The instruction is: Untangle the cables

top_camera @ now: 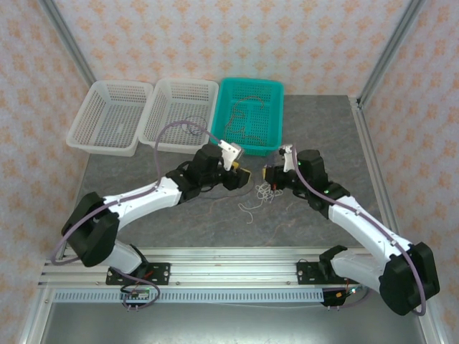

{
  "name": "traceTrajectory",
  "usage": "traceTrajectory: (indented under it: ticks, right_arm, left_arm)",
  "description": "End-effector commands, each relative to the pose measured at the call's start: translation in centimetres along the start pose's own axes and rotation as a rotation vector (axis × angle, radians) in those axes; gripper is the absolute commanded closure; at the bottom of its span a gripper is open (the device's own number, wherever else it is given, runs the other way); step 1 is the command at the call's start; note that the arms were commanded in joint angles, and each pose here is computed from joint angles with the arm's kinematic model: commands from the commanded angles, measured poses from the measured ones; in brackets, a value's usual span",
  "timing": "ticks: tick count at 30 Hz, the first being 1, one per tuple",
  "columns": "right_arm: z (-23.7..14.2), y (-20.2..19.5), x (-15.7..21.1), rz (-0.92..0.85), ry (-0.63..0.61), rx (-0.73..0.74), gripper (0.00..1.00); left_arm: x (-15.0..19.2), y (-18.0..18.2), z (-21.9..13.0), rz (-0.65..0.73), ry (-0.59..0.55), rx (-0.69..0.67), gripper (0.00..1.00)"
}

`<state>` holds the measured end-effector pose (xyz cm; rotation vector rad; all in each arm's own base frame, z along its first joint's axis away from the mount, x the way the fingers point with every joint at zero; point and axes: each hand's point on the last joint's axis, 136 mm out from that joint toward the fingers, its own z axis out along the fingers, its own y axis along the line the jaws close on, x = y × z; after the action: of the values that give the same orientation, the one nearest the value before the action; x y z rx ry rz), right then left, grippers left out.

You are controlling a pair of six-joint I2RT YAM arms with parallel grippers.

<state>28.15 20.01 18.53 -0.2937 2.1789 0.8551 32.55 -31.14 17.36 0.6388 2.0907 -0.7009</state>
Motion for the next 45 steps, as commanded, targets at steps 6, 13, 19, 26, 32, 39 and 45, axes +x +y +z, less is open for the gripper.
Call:
traceTrajectory:
  ticks: [6, 13, 19, 26, 32, 39, 45]
  right_arm:
    - [-0.9, 1.3, -1.3, -0.039, -0.032, -0.03, 1.0]
    - [-0.8, -3.7, -1.2, 0.037, -0.07, 0.233, 1.0]
    - [-0.8, -9.1, 1.1, 0.125, -0.041, 0.492, 0.96]
    - [-0.8, -14.4, 4.7, 0.213, 0.066, 0.745, 0.96]
    - [-3.6, -18.9, 6.7, 0.43, 0.037, 0.924, 0.94]
    - [-2.3, -18.4, 6.6, 0.482, 0.025, 0.77, 1.0]
    - [1.3, -11.0, 3.2, 0.352, 0.038, 0.331, 1.0]
  left_arm:
    - [-4.0, -1.5, 1.8, 0.027, -0.097, 0.068, 0.73]
    - [-5.0, -0.4, -0.8, -0.01, -0.165, -0.012, 1.0]
    - [-6.6, 1.5, -7.0, -0.066, -0.288, -0.152, 1.0]
    - [-6.4, 5.8, -13.4, -0.171, -0.341, -0.367, 1.0]
    - [-4.7, 10.8, -20.3, -0.34, -0.417, -0.585, 1.0]
    - [-4.4, 10.0, -21.4, -0.337, -0.413, -0.453, 1.0]
    - [-5.1, 1.9, -14.5, -0.09, -0.293, -0.054, 0.84]
